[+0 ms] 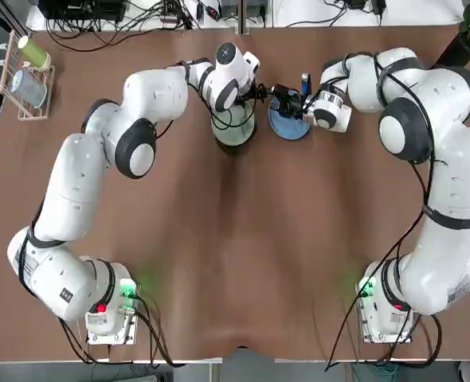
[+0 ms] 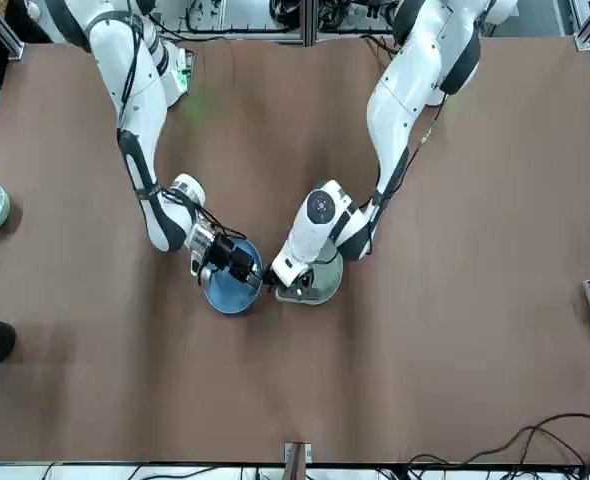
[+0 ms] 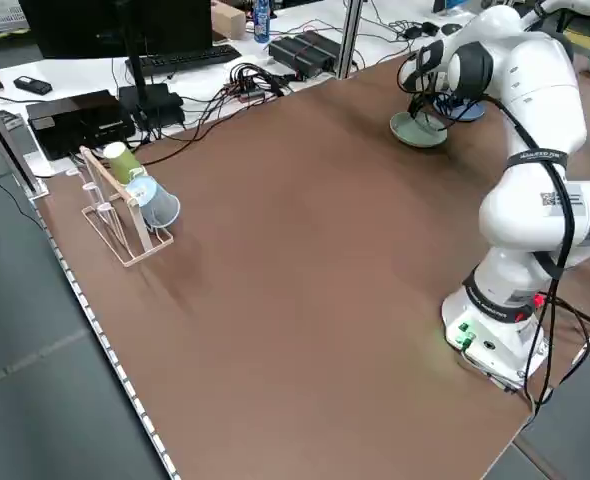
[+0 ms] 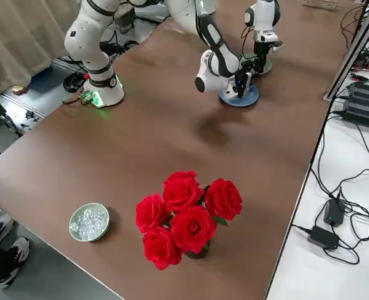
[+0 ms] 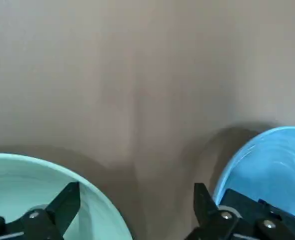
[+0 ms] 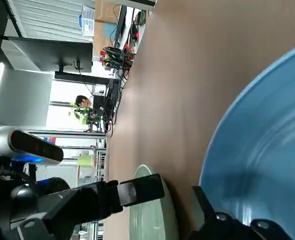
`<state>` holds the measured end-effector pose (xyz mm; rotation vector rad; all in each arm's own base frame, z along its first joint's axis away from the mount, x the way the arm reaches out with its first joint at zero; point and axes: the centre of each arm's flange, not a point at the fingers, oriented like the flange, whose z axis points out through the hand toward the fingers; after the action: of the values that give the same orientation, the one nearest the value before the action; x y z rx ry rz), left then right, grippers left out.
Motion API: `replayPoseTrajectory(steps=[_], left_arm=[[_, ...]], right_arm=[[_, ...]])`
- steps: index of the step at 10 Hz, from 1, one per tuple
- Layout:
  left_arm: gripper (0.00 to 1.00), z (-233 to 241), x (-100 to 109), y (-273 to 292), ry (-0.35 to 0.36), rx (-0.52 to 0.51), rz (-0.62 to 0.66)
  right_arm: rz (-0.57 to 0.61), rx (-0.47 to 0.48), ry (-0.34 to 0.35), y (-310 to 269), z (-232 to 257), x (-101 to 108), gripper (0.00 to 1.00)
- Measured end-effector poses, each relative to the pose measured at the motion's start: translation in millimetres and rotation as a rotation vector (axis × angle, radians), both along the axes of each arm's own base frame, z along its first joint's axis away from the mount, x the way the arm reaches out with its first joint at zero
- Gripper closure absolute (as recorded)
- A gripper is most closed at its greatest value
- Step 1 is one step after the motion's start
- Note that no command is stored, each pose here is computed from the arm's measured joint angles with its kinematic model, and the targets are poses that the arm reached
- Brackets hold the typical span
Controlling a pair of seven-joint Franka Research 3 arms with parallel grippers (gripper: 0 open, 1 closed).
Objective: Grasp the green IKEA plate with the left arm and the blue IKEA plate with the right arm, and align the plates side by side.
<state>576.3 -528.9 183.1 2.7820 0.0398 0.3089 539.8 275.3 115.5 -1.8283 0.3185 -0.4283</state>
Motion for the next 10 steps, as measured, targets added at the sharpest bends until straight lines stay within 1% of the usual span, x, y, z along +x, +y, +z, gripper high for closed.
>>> replayPoseTrajectory(steps=[10], left_arm=[[0.00,9.1,3.6,2.3,-0.001,0.012,0.000]], right_arm=[[-0.010,0.011,-0.003,0.2,1.0,3.2,0.04]])
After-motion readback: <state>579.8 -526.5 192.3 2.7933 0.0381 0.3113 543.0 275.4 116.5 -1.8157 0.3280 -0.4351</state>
